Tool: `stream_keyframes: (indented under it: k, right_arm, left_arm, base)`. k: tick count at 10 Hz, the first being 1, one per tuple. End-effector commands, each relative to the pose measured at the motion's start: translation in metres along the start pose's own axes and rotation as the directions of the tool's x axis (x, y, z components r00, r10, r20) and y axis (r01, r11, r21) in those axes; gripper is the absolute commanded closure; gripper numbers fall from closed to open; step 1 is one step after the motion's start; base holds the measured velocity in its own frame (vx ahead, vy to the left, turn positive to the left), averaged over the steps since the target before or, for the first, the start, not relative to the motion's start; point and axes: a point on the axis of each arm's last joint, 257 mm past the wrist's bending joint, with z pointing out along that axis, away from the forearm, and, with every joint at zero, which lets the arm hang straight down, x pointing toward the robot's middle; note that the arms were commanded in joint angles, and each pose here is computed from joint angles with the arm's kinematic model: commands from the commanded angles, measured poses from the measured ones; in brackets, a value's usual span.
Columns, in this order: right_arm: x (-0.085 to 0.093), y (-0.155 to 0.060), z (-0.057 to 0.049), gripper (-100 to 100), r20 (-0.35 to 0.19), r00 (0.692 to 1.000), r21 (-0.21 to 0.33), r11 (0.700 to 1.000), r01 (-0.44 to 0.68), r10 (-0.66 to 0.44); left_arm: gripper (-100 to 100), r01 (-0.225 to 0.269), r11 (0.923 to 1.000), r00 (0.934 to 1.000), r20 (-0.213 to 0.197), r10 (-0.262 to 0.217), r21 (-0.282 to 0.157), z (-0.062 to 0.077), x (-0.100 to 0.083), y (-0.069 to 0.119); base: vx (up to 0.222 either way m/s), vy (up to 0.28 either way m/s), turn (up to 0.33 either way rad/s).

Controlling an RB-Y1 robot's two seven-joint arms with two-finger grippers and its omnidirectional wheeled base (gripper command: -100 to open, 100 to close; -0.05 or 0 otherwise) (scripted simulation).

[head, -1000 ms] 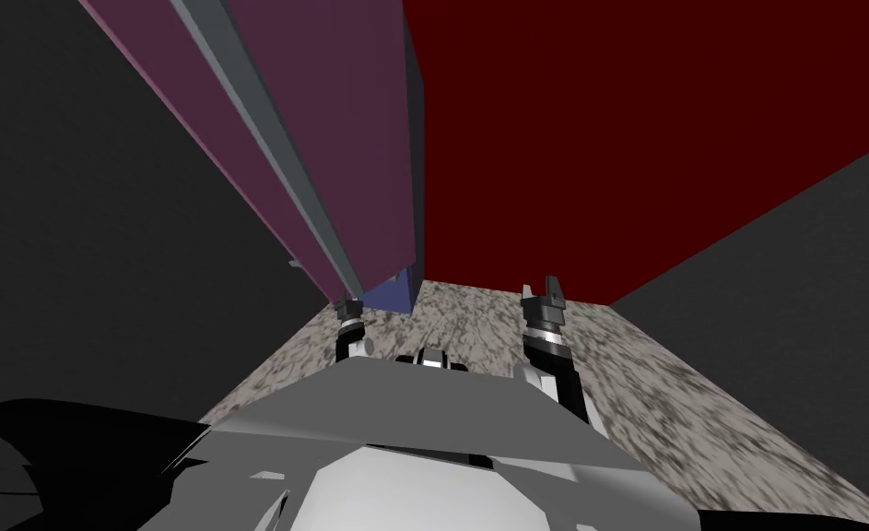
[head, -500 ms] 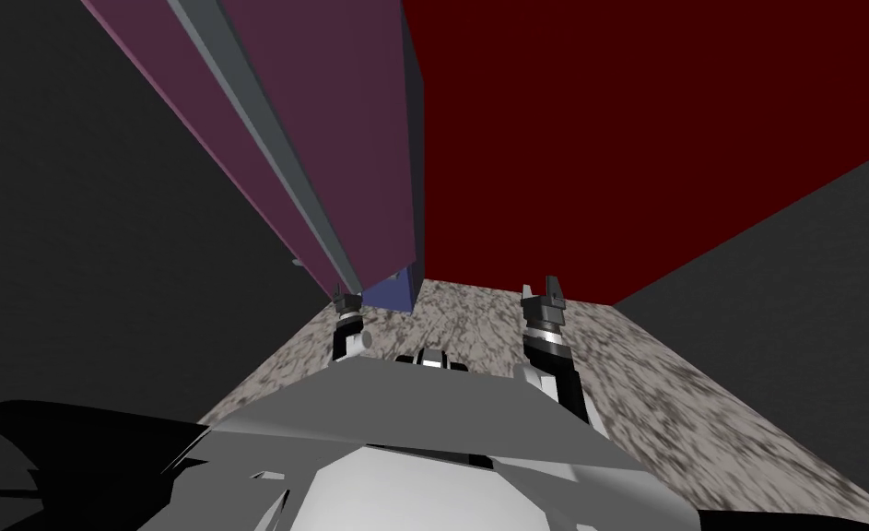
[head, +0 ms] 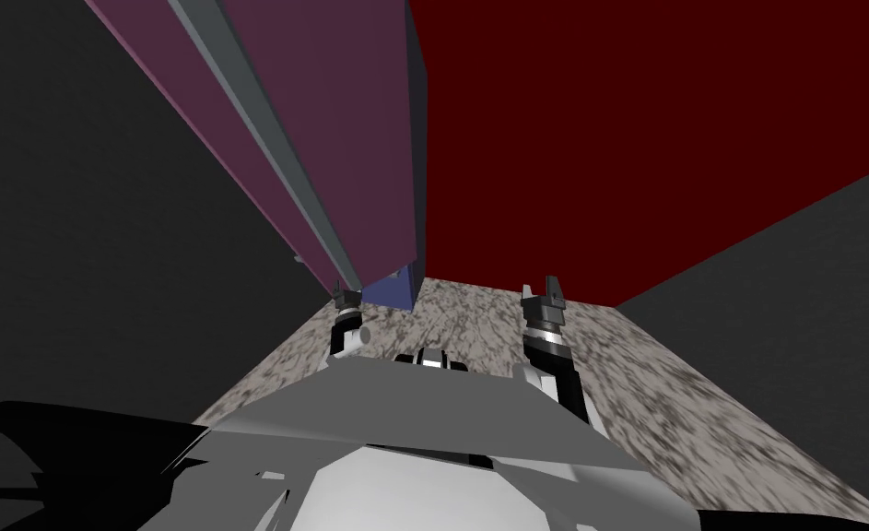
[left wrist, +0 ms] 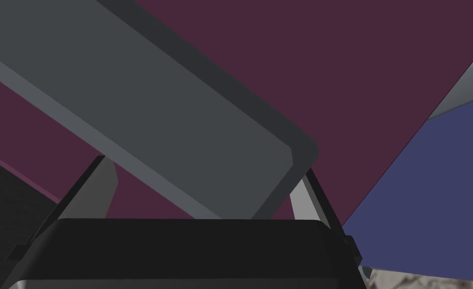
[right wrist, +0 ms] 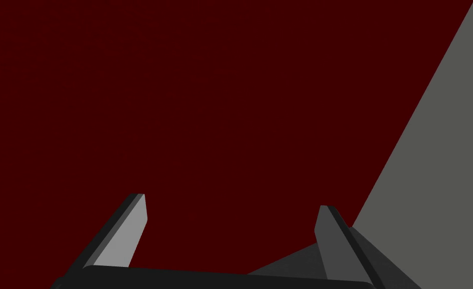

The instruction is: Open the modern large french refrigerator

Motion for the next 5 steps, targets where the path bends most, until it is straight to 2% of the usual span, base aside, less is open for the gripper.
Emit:
stream_keyframes:
  k: [1,5]
  right_arm:
    - [0.0,0.0,0.0,0,0.0,1.0,0.0,1.0,0.0,0.0]
    - [0.0,0.0,0.0,0,0.0,1.0,0.0,1.0,0.0,0.0]
  left_arm:
    - [0,-0.002,1.0,1.0,0.004,0.002,-0.007,-0.0015,-0.002,0.0027]
    - [0,-0.004,0.9997,0.9999,0.012,0.004,-0.024,-0.0044,-0.0051,0.0085]
  base:
    - [0.0,0.0,0.0]
    - [0.0,0.0,0.0]
